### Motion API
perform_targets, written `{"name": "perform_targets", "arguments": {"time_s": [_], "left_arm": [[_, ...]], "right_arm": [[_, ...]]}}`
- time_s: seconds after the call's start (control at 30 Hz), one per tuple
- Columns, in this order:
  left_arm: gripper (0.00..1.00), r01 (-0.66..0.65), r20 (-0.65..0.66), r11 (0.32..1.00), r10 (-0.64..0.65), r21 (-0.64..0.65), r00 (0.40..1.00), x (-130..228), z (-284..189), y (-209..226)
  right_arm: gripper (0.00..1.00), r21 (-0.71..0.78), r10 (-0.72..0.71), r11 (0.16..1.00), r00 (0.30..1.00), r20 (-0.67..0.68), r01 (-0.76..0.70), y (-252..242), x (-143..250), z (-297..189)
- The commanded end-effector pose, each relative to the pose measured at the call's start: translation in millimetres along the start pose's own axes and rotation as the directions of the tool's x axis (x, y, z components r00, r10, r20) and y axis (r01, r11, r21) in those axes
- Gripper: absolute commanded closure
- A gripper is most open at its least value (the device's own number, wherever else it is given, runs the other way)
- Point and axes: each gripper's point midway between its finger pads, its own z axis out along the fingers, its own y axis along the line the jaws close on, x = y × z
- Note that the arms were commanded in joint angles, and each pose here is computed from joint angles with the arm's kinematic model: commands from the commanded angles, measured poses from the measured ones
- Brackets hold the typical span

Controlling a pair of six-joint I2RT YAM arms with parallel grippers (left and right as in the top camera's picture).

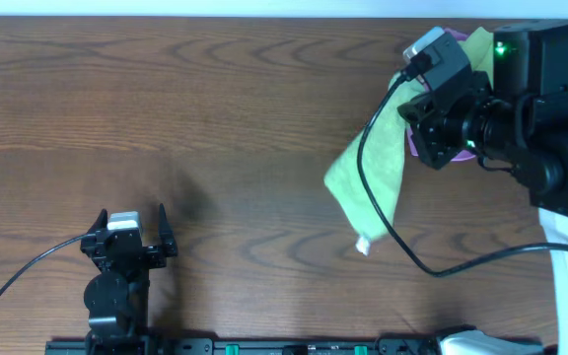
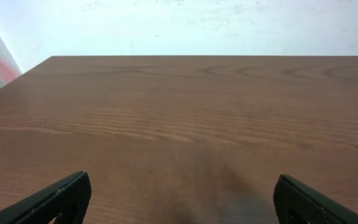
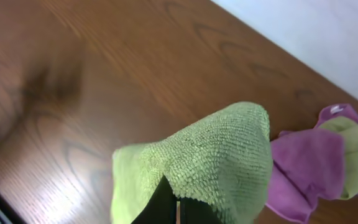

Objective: Fold the cloth
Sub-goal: 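Drag the green cloth leftward toward the table center with the right gripper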

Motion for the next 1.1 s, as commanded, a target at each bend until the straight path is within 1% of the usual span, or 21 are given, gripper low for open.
{"name": "perform_targets", "arguments": {"time_s": [0.0, 0.1, 0.2, 0.53, 0.67, 0.8, 0.93, 1.07], "left_arm": [[0.05, -0.010, -0.050, 1.000, 0.009, -0.018, 0.999, 16, 2, 3], [0.05, -0.010, -0.050, 1.000, 0.009, -0.017, 0.999, 16, 2, 3], [0.05, -0.010, -0.050, 1.000, 0.009, -0.017, 0.999, 16, 2, 3], [0.05, -0.010, -0.050, 1.000, 0.009, -0.017, 0.999, 16, 2, 3], [0.05, -0.010, -0.050, 1.000, 0.009, -0.017, 0.999, 16, 2, 3], [0.05, -0.010, -0.050, 1.000, 0.009, -0.017, 0.999, 16, 2, 3], [0.05, -0.010, -0.050, 1.000, 0.009, -0.017, 0.999, 16, 2, 3], [0.05, -0.010, -0.050, 1.000, 0.009, -0.018, 0.999, 16, 2, 3]], "right_arm": [[0.99, -0.021, 0.034, 0.999, 0.998, -0.051, -0.035, 5, 17, 12], [0.99, -0.028, 0.046, 0.998, 0.995, -0.084, -0.049, 5, 33, 28], [0.99, -0.027, 0.045, 0.999, 0.996, -0.078, -0.047, 4, 39, 39], [0.99, -0.012, 0.042, 0.999, 0.999, 0.017, -0.042, -8, 26, 75], [0.99, -0.025, 0.054, 0.998, 0.998, -0.023, -0.055, -12, 35, 98], [0.98, -0.070, 0.065, 0.995, 0.996, -0.053, -0.069, -10, 39, 119], [0.99, -0.087, 0.074, 0.993, 0.995, -0.063, -0.079, -7, 41, 124], [0.99, -0.083, 0.082, 0.993, 0.995, -0.057, -0.086, -5, 42, 115]]}}
